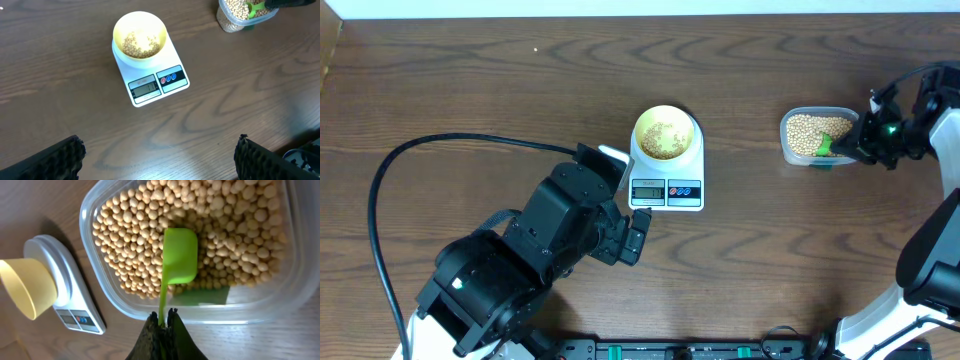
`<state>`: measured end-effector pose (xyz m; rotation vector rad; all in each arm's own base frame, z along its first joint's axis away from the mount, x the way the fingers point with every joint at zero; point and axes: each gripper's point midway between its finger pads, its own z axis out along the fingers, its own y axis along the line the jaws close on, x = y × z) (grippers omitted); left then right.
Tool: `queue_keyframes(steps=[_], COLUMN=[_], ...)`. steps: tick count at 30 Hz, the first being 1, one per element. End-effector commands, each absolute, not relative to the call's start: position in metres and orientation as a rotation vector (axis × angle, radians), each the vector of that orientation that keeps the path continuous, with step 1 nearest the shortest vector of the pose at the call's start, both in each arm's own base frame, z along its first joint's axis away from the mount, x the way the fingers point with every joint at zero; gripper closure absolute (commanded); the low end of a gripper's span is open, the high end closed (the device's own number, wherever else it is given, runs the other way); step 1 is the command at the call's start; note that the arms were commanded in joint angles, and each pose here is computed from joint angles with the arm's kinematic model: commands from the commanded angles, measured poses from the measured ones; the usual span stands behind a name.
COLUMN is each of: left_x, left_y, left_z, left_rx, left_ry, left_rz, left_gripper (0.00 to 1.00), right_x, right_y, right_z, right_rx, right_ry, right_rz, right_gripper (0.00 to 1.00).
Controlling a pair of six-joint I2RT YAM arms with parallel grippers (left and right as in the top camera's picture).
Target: Scoop item into bowl and weigh 50g on scale
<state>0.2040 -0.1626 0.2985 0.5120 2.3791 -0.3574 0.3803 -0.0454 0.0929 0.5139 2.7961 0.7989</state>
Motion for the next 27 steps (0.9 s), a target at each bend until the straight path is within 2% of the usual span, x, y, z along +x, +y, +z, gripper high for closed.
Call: queue_keyframes(steps=[1, 6, 14, 27], left_x=[0.203, 0.203, 0.203, 0.203], left_y=[-0.162, -0.162, -0.162, -0.162], left_z=[0.306, 0.306, 0.306, 0.306], left_rx=[0.521, 0.521, 0.521, 0.521], left_ry=[2.355, 2.355, 2.355, 2.355], left_rz=[-0.36, -0.36, -0.36, -0.36], left_gripper=[0.02, 0.02, 0.02, 0.02], right_x=[0.375, 0.374, 0.381, 0.379], right_y=[-0.032, -0.026, -0.032, -0.06], right_z=[0.086, 0.08, 0.099, 0.11], right_rx=[0.491, 0.503, 0.524, 0.609], right_ry=[2.759, 2.684, 2.505, 2.393], right_rz=[0.954, 1.075, 1.264, 1.317], right_gripper=[0.99, 0.99, 0.99, 0.99])
